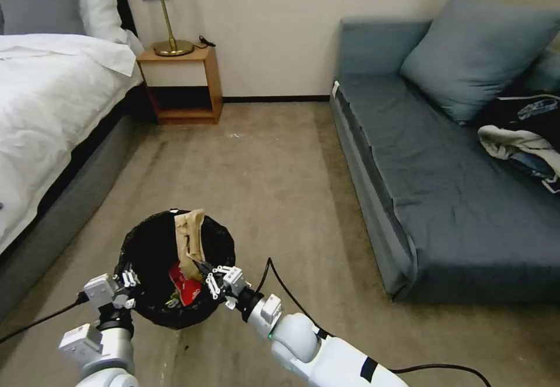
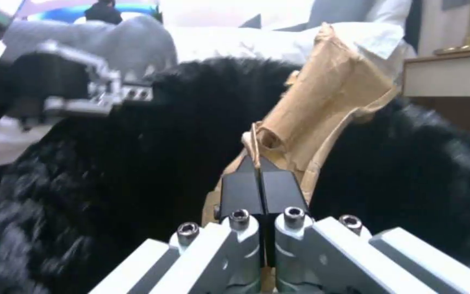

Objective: Pick up the trash bin, then pick up the garbage on the floor and place it into the trash bin.

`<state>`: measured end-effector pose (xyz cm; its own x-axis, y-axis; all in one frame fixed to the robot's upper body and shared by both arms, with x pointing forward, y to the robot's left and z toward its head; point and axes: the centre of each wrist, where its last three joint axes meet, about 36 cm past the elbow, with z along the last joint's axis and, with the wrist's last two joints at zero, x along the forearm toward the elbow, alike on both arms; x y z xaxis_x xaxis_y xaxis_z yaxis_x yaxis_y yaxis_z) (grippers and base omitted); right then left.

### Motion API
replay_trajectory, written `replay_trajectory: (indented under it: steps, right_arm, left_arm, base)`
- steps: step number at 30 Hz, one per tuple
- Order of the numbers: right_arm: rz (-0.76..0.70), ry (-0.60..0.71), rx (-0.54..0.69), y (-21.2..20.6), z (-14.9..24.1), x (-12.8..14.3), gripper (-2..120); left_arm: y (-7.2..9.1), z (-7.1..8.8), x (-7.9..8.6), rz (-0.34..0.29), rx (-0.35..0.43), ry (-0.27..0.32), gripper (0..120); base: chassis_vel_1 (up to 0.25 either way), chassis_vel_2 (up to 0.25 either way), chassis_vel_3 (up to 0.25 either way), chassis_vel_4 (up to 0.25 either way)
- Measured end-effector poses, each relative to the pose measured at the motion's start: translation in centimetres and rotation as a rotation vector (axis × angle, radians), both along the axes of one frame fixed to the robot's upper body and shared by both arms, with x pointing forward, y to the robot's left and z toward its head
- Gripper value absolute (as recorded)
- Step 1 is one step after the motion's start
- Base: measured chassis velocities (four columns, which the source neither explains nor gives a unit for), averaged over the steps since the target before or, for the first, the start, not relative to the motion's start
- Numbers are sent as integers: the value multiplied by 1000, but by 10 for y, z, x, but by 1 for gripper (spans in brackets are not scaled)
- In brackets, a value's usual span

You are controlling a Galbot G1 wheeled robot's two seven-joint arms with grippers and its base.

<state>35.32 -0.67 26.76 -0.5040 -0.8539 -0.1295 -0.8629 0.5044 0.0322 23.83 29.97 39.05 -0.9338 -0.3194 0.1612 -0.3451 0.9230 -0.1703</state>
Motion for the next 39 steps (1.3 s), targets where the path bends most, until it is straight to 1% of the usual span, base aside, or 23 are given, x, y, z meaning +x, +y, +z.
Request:
replay_trajectory:
  steps: [6,9,10,12,13,14,16,19,20,21,22,24,25,26,27,28,29,32,33,34,36,37,39]
  right_arm:
    - [18,-14,-28,-2,2,-6,0]
    - [15,-18,-34,-4,7,-7,11]
    - [15,-18,-34,-4,7,-7,11]
    - [12,-19,-35,-6,9,-6,19]
    - [9,-23,-34,-8,12,-6,25]
    - [9,-23,-34,-8,12,-6,25]
    - [12,-23,-35,-11,15,-5,36]
    - [10,-25,-32,-13,18,-5,42]
    - [1,-26,-20,-16,22,-4,51]
    - [1,-26,-20,-16,22,-4,51]
    - [-14,-27,-2,-18,27,-4,56]
    - [-88,-27,51,-27,44,-2,64]
    - [-88,-27,51,-27,44,-2,64]
    - [-161,-27,65,-36,54,1,71]
    - [-226,-34,57,-47,60,6,78]
    - [-226,-34,57,-47,60,6,78]
    - [-259,-41,46,-56,62,8,80]
    - [-359,-89,18,-85,69,13,93]
    - [-359,-89,18,-85,69,13,93]
    - [-390,-100,14,-94,71,10,98]
    - [-442,-106,10,-109,74,2,99]
    - [-442,-106,10,-109,74,2,99]
    - [-477,-103,9,-121,76,-7,100]
  left_arm:
    - [1,2,1,-1,2,-7,7]
    - [1,2,1,0,-6,-11,7]
    - [1,2,1,0,-6,-11,7]
    - [0,2,2,1,-8,-13,7]
    - [0,2,2,2,-9,-15,7]
    - [0,2,2,2,-9,-15,7]
    - [1,3,3,3,-8,-18,7]
    - [2,3,3,6,-6,-21,7]
    - [5,3,4,12,-7,-26,7]
    - [5,3,4,12,-7,-26,7]
    - [8,3,5,27,-15,-36,7]
    - [16,7,11,81,-68,-75,7]
    - [16,7,11,81,-68,-75,7]
    - [21,6,20,133,-128,-103,7]
    - [25,2,28,181,-187,-114,7]
    - [25,2,28,181,-187,-114,7]
    - [28,-1,32,207,-227,-117,7]
    - [37,-10,40,285,-386,-99,7]
    - [37,-10,40,285,-386,-99,7]
    - [40,-13,43,311,-433,-87,7]
    - [45,-22,48,352,-506,-68,7]
    - [45,-22,48,352,-506,-68,7]
    - [49,-31,52,380,-558,-48,7]
  base:
    - [0,0,0,0]
    - [0,0,0,0]
    - [0,0,0,0]
    - [0,0,0,0]
    - [0,0,0,0]
    - [0,0,0,0]
    - [0,0,0,0]
    - [0,0,0,0]
    - [0,0,0,0]
    - [0,0,0,0]
    - [0,0,0,0]
    - [0,0,0,0]
    - [0,0,0,0]
    - [0,0,0,0]
    - [0,0,0,0]
    - [0,0,0,0]
    - [0,0,0,0]
    - [0,0,0,0]
    - [0,0,0,0]
    - [0,0,0,0]
    - [0,0,0,0]
    - [0,0,0,0]
    - [0,0,0,0]
